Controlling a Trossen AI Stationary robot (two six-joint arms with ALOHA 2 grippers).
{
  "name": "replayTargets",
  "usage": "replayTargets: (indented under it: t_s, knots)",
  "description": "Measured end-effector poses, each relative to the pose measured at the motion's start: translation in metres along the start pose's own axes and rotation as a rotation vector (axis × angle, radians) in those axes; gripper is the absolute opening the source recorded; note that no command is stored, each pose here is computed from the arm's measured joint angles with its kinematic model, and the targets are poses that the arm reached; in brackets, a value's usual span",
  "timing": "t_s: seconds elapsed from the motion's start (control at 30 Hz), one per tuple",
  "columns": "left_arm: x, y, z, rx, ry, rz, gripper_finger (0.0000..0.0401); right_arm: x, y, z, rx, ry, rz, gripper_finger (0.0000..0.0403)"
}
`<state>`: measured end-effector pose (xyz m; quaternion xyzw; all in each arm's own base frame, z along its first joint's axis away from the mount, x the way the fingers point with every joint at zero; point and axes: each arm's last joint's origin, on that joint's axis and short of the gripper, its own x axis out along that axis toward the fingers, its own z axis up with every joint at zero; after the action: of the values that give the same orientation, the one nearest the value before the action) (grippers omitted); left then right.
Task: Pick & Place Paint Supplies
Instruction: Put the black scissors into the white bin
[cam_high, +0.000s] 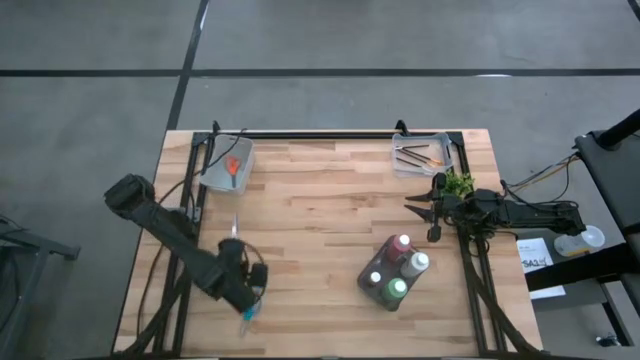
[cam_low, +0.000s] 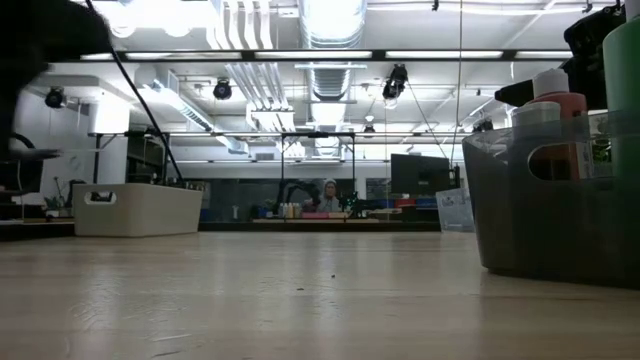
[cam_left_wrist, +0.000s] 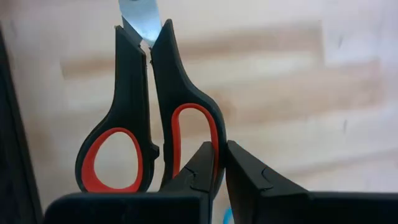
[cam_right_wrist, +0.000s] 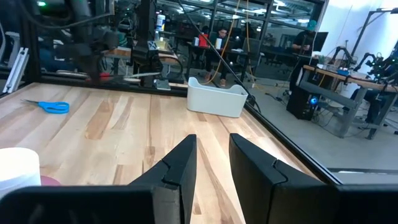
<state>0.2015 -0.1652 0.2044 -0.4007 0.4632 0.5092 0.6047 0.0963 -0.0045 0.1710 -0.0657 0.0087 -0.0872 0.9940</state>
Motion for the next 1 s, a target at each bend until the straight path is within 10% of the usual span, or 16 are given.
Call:
replayTargets:
  t_s: [0.43,1.0]
  knots:
    - [-0.004,-0.014,0.106,0.167,-0.119,0.018,0.0028,0.0,0.0,0.0,0.0,0.0,0.0,0.009]
    - [0.0,0.031,0.246,0.151,-0.231,0.167,0.0028,0.0,0.0,0.0,0.0,0.0,0.0,0.009]
